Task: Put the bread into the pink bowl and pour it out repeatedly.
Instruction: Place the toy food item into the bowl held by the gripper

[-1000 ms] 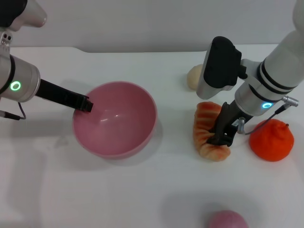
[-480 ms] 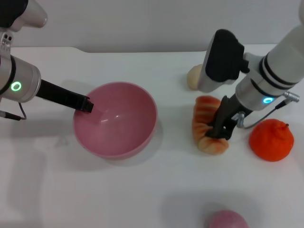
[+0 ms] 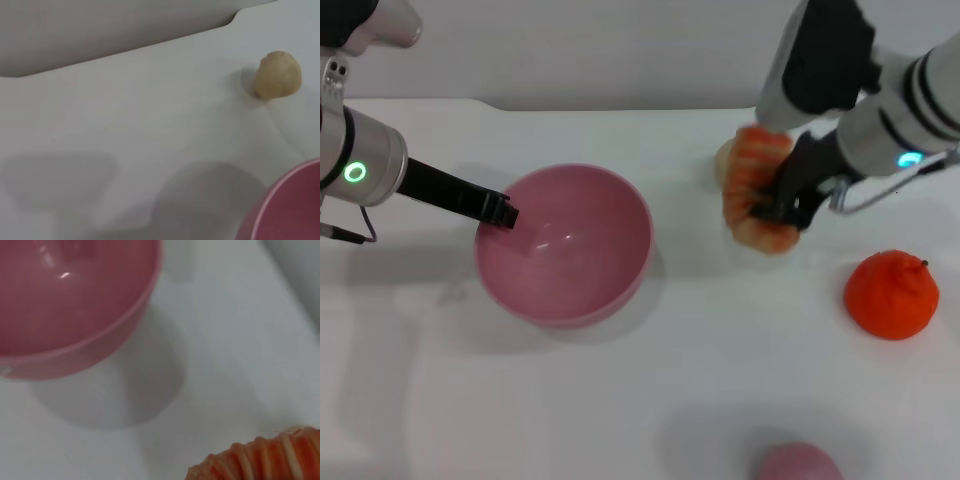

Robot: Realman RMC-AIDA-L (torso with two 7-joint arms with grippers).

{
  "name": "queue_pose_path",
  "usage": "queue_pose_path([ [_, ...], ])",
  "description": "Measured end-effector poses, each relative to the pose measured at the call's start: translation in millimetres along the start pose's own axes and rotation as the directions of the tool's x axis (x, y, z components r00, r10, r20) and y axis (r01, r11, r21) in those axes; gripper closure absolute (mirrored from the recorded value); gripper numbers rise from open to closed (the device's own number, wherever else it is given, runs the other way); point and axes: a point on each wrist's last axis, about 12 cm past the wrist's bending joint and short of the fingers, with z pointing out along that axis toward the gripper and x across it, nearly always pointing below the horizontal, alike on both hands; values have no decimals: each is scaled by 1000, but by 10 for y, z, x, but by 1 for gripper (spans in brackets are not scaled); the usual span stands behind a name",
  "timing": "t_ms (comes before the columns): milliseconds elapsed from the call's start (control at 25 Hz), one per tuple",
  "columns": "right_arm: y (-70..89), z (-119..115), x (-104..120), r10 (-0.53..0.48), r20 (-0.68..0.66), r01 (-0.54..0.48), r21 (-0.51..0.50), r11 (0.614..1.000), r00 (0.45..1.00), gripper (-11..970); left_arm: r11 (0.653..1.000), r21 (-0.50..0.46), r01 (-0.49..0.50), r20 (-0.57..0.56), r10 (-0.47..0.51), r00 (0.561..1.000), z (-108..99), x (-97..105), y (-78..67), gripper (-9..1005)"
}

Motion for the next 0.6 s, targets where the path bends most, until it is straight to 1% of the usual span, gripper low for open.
queue_pose_path([
  [200,-126,-357,-76,-2,93,-10,128,992,996,807,1000,-4,-9,-5,9,1000,-14,-22,-2,951],
  [360,-167,-613,-159,-30,163,-5,209,978,986,806,1000,-3,-12,-8,12,1000,-18,-26,-3,951],
  [480,-122,-751,-279,-67,229,14,225,974,971,808,1000,-3,-11,-8,11,1000,-17,-26,-4,951],
  [600,6,-836,-447,-121,315,64,185,981,941,811,1000,-2,-15,-10,14,1000,-11,-25,-13,951],
])
